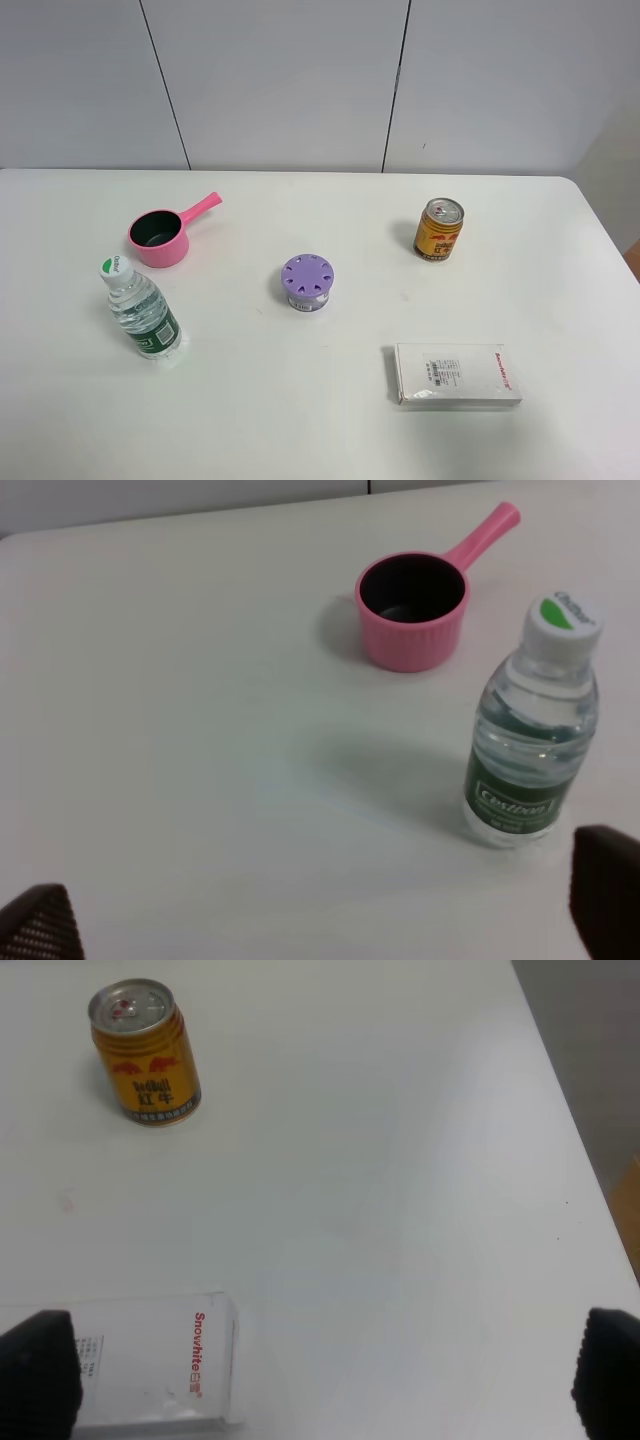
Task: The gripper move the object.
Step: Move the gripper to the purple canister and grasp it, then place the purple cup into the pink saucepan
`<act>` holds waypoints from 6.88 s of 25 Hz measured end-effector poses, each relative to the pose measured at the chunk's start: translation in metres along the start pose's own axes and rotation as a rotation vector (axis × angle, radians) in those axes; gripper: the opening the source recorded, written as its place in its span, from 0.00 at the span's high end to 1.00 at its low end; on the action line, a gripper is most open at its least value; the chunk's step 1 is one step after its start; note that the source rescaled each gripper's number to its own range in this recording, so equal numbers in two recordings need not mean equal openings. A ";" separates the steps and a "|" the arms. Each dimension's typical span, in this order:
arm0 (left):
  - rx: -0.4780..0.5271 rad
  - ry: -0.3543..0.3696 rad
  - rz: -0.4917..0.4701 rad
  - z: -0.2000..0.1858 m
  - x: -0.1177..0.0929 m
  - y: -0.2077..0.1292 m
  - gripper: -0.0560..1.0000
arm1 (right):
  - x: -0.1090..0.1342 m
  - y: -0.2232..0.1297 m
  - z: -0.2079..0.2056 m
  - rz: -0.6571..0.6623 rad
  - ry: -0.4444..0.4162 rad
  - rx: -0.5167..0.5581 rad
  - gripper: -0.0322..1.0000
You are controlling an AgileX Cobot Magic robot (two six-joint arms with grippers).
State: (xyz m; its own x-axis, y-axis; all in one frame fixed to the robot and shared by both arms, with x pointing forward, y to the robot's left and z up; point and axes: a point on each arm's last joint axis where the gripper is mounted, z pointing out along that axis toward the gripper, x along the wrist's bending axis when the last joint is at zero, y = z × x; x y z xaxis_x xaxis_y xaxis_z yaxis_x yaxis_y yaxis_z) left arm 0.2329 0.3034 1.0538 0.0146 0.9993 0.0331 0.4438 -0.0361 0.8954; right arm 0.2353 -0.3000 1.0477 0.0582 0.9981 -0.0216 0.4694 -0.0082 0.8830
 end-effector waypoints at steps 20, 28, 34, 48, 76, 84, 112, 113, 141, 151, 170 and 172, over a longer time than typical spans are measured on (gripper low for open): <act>0.020 -0.001 0.005 0.001 0.000 0.008 0.01 | 0.000 0.000 0.000 0.000 0.000 0.000 0.00; 0.115 -0.054 0.078 0.022 -0.002 0.093 0.01 | 0.000 0.000 0.000 0.000 0.000 0.000 0.00; 0.165 -0.122 0.112 0.069 -0.007 0.153 0.00 | 0.000 0.000 0.000 0.000 0.000 0.000 0.00; 0.196 -0.455 0.374 0.170 -0.113 0.196 0.00 | 0.000 0.000 0.000 0.000 0.000 0.000 0.00; 0.532 -0.601 0.552 0.312 -0.260 0.085 0.00 | 0.000 0.000 0.000 0.000 0.000 0.000 0.00; 0.526 -0.615 0.568 0.319 -0.272 0.068 0.00 | 0.000 0.000 0.000 0.000 0.000 0.000 0.00; 0.583 -0.603 0.612 0.355 -0.283 0.000 0.11 | 0.000 0.000 0.000 0.000 0.000 0.000 0.00; 0.583 -0.603 0.612 0.355 -0.283 0.000 0.27 | 0.000 0.000 0.000 0.000 0.000 0.000 0.00; 0.526 -0.297 0.450 0.328 -0.120 0.141 0.93 | 0.000 0.000 0.000 0.000 0.000 0.000 0.00; 0.524 -0.172 0.333 0.355 -0.060 0.140 0.93 | 0.000 0.000 0.000 0.000 0.000 0.000 0.00; 0.597 -0.185 0.247 0.399 -0.060 0.081 0.93 | 0.000 0.000 0.000 0.000 0.000 0.000 0.00; 0.595 -0.180 0.242 0.399 -0.057 0.080 0.93 | 0.000 0.000 0.000 0.000 0.000 0.000 0.00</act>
State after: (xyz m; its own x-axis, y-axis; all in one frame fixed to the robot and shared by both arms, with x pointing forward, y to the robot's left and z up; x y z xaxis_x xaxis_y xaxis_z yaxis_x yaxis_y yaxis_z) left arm 0.6252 0.2437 0.9465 0.3029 0.9495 0.0815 0.8273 -0.3045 0.4721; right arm 0.2353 -0.3000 1.0477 0.0582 0.9981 -0.0216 0.4694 -0.0082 0.8830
